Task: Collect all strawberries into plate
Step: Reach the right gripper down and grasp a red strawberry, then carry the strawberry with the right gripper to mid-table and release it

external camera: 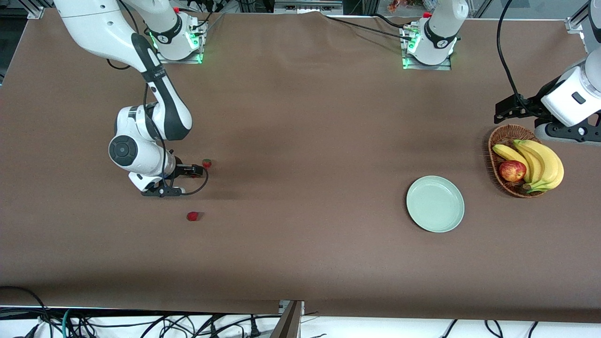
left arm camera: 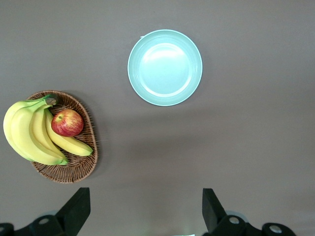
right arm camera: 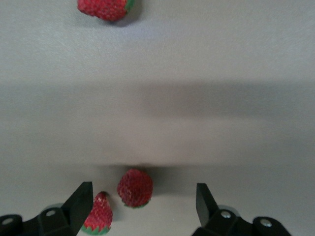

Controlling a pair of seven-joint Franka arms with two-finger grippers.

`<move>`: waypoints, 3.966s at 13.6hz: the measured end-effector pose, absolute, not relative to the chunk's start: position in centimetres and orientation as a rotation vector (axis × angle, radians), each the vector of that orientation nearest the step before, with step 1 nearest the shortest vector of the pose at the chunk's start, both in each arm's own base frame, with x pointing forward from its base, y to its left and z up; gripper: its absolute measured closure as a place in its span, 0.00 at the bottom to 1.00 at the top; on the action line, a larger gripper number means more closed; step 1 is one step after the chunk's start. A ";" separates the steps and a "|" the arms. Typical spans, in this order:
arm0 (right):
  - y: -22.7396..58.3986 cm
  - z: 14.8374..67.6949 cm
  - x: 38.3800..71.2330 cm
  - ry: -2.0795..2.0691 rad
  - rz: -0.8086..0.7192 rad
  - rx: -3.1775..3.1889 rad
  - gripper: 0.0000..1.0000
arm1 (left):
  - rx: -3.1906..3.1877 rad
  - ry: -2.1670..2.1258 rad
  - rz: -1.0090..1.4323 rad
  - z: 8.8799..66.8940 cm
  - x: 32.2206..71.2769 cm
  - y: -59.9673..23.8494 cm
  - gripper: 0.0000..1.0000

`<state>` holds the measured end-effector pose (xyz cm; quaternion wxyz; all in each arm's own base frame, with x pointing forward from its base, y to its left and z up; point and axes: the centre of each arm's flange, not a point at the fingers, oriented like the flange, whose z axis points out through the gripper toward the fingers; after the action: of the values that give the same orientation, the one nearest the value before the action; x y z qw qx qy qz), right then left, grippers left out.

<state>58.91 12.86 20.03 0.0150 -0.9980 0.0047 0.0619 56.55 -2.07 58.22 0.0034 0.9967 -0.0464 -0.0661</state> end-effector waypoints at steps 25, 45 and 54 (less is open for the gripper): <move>15.7 21.4 59.7 0.082 0.180 -3.101 0.67 | 3.124 -0.146 -0.207 58.2 56.6 -2.1 0.00; 61.0 20.5 49.0 0.830 -0.109 -2.663 0.66 | 3.124 -0.145 -0.212 58.2 56.5 -2.1 0.00; 57.3 23.7 53.6 0.769 -0.120 -2.773 0.07 | 3.086 -0.271 -0.454 53.0 57.0 -5.9 0.00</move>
<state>53.64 57.25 23.67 0.1303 -0.9546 0.2648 -0.0414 57.00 -5.89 52.96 0.0052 0.9856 -0.0866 -0.1451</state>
